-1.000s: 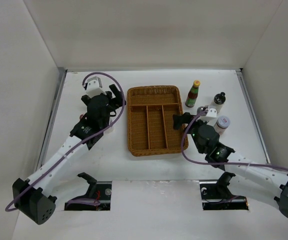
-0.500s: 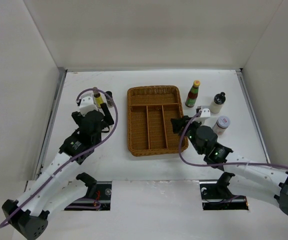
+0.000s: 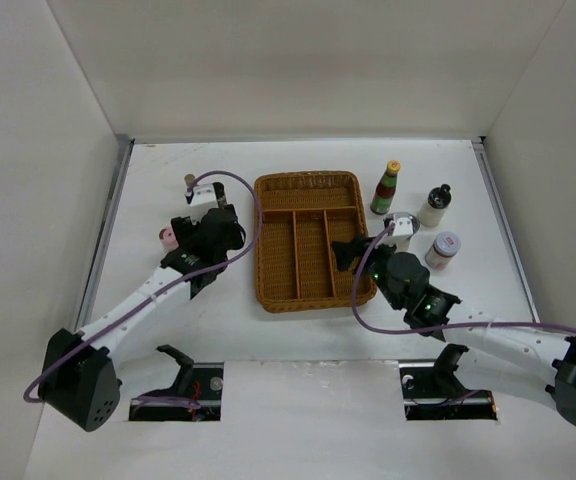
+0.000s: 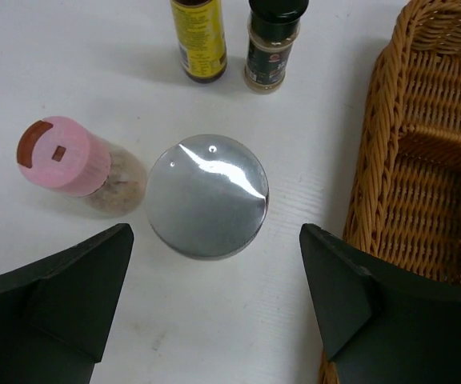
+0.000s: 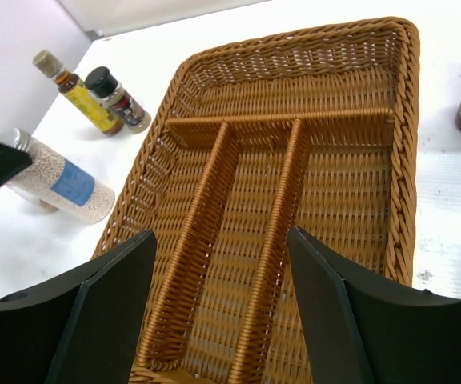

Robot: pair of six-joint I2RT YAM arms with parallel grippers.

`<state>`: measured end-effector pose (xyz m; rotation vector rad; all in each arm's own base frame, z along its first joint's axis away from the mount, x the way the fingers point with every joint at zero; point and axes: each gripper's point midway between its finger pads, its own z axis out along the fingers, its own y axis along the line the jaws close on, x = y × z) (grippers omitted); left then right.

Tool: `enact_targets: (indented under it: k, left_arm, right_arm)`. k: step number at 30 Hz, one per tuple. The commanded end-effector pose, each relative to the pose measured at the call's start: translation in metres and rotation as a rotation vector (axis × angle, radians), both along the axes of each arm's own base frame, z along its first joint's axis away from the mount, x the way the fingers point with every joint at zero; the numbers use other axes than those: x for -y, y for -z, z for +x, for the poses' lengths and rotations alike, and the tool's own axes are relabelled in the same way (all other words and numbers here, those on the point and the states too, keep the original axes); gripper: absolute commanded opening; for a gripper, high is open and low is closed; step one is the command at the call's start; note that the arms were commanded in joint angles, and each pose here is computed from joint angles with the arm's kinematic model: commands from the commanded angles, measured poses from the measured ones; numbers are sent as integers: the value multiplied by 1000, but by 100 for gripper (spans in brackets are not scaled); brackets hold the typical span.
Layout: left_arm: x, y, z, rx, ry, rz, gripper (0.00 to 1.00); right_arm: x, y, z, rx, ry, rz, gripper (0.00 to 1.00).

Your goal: Organize the condiment bottles

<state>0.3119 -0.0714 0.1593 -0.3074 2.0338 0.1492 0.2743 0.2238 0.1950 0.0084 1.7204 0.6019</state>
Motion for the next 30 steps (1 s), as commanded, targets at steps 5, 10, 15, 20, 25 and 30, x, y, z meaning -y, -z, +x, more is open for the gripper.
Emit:
enact_targets:
  k: [5, 10, 15, 20, 25, 30]
  left_arm:
    - [-3, 5, 32, 46, -41, -25, 70]
    - [0, -21, 39, 119, -41, -31, 35]
    - [30, -116, 33, 317, 15, -47, 31]
    - [71, -172, 58, 416, 113, -95, 31]
    - [105, -164, 118, 425, 170, -123, 31]
    - [135, -144, 163, 398, 221, -131, 31]
  right_arm:
    - [-3, -42, 0, 95, -11, 97, 74]
    - [2, -43, 2, 100, 1, 101, 75]
    - [10, -41, 6, 97, 29, 103, 74]
    - [23, -41, 9, 102, 69, 116, 74]
    - [31, -49, 6, 120, 78, 147, 74]
    - [35, -48, 6, 119, 89, 147, 75]
